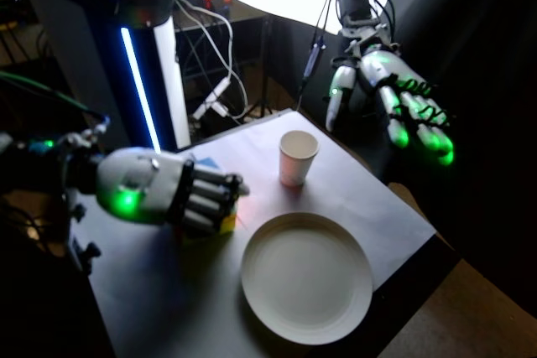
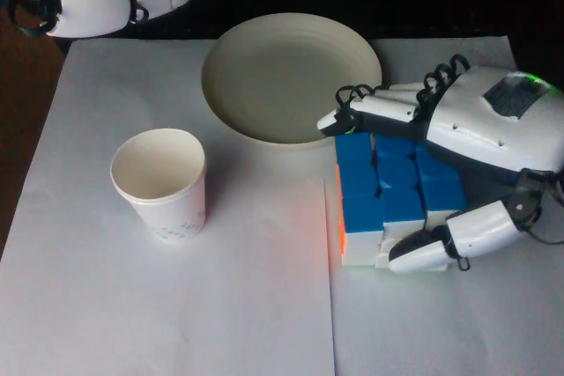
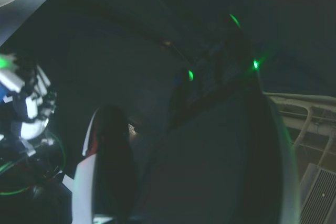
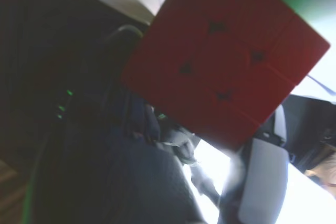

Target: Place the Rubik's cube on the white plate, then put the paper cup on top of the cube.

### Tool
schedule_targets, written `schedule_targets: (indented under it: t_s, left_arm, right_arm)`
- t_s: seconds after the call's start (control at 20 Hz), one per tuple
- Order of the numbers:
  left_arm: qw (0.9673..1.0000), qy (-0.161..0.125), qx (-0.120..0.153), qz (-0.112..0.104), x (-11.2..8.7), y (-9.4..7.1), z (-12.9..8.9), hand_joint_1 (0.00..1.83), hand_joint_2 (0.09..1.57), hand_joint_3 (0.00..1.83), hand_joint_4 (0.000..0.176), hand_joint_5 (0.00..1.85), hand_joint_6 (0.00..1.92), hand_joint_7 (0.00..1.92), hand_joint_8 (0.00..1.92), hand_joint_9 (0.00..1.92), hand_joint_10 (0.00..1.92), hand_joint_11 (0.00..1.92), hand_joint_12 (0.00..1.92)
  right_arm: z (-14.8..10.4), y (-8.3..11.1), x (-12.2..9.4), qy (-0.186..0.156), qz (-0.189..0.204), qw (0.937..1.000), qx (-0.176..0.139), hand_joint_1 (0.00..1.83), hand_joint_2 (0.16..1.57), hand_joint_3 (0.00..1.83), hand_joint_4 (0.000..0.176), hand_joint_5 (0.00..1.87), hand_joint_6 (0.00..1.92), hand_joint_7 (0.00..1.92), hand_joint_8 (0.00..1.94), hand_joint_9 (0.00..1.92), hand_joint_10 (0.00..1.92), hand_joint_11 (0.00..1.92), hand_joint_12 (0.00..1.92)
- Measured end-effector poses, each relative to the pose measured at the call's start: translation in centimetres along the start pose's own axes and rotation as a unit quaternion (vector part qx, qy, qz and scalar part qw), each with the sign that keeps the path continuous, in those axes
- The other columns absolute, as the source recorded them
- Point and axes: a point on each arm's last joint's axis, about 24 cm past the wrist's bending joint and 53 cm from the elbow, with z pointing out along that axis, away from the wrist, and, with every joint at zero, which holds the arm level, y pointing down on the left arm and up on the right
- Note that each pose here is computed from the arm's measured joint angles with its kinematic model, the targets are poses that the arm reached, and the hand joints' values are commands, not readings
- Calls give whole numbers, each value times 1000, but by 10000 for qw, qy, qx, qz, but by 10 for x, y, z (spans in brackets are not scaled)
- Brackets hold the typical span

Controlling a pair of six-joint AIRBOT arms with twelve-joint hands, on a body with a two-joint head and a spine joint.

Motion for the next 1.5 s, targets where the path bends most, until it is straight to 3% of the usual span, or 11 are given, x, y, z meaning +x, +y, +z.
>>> schedule_targets:
  t_s: [0.1, 0.15, 0.2, 0.3, 0.4, 0.6, 0.7, 0.95, 1.05, 1.25, 1.5]
  left_arm:
    - [10000, 13, 1, 6, 1, 0, -1, 205, 1304, 0, 140, 57, 1, 0, 0, 0, 0, 0, 190]
    - [10000, 17, -3, 4, 2, 1, -1, 209, 1303, 0, 139, 59, 1, 0, 0, 0, 0, 0, 264]
    - [10000, 38, -19, 5, 3, 2, -1, 211, 1297, 0, 139, 64, 2, 0, 0, 0, 0, 0, 232]
    - [10000, 29, -23, -6, 3, 2, -1, 222, 1302, 0, 123, 73, 1, 0, 0, 0, 0, 0, 319]
    - [10000, 23, -32, -19, 2, 2, -1, 253, 1300, 0, 124, 72, 0, 0, 0, 0, 0, 0, 542]
    - [10000, 5, -70, -35, 1, 5, -1, 288, 1281, 0, 125, 90, 6, 0, 0, 0, 0, 0, 125]
    - [10000, -15, -76, -35, 0, 6, -2, 260, 1282, 0, 137, 77, 1, 0, 0, 0, 0, 0, 452]
    - [9999, -98, -125, -59, -6, 11, -2, 214, 1304, 0, 78, 80, 0, 0, 0, 9, 5, 0, 689]
    - [9999, -113, -113, -56, -6, 10, -2, 193, 1307, 0, 81, 72, 1, 0, 0, 0, 0, 0, 373]
    - [9999, -124, -106, -58, -7, 10, -2, 293, 1328, 4, 92, 91, 0, 11, 1, 0, 0, 0, 434]
    - [9998, -130, -104, -61, -7, 10, -2, 299, 1330, 1, 98, 99, 1, 23, 1, 8, 4, 0, 506]
  right_arm:
    - [-1, 7, -19, -219, -58, 9997, -99, 1173, 1081, 0, 0, 327, 1586, 522, 1941, 753, 1921, 901, 1921]
    - [0, 12, -33, -383, -83, 9991, -167, 1077, 1249, 15, 0, 668, 1461, 500, 1941, 759, 1921, 896, 1921]
    - [1, 14, -43, -491, -131, 9985, -220, 1136, 1099, 0, 0, 307, 1624, 379, 1879, 618, 1921, 764, 1921]
    - [8, 16, -62, -716, -230, 9966, -321, 1191, 1119, 0, 0, 198, 1544, 314, 1804, 451, 1921, 580, 1921]
    - [24, 15, -80, -962, -164, 9946, -350, 1237, 1085, 0, 0, 232, 1484, 322, 1782, 557, 1921, 741, 1921]
    - [57, 14, -97, -1185, -79, 9921, -405, 1185, 1095, 0, 0, 225, 1463, 350, 1595, 498, 1810, 650, 1921]
    - [75, 5, -94, -1220, 114, 9920, -306, 1206, 1105, 3, 0, 238, 1378, 419, 1544, 584, 1820, 746, 1921]
    - [93, -23, -101, -1474, 550, 9876, -7, 1282, 1266, 3, 0, 222, 1319, 668, 1523, 433, 1858, 471, 1921]
    - [96, -31, -103, -1527, 662, 9860, 91, 1281, 1271, 1, 0, 214, 1334, 661, 1521, 440, 1759, 394, 1921]
    - [102, -47, -100, -1656, 1115, 9794, 308, 1107, 1159, 0, 0, 120, 914, 210, 1049, 228, 1375, 173, 1852]
    - [96, -71, -87, -1616, 1364, 9755, 614, 948, 1191, 0, 17, 177, 41, 277, 41, 60, 963, 0, 1705]
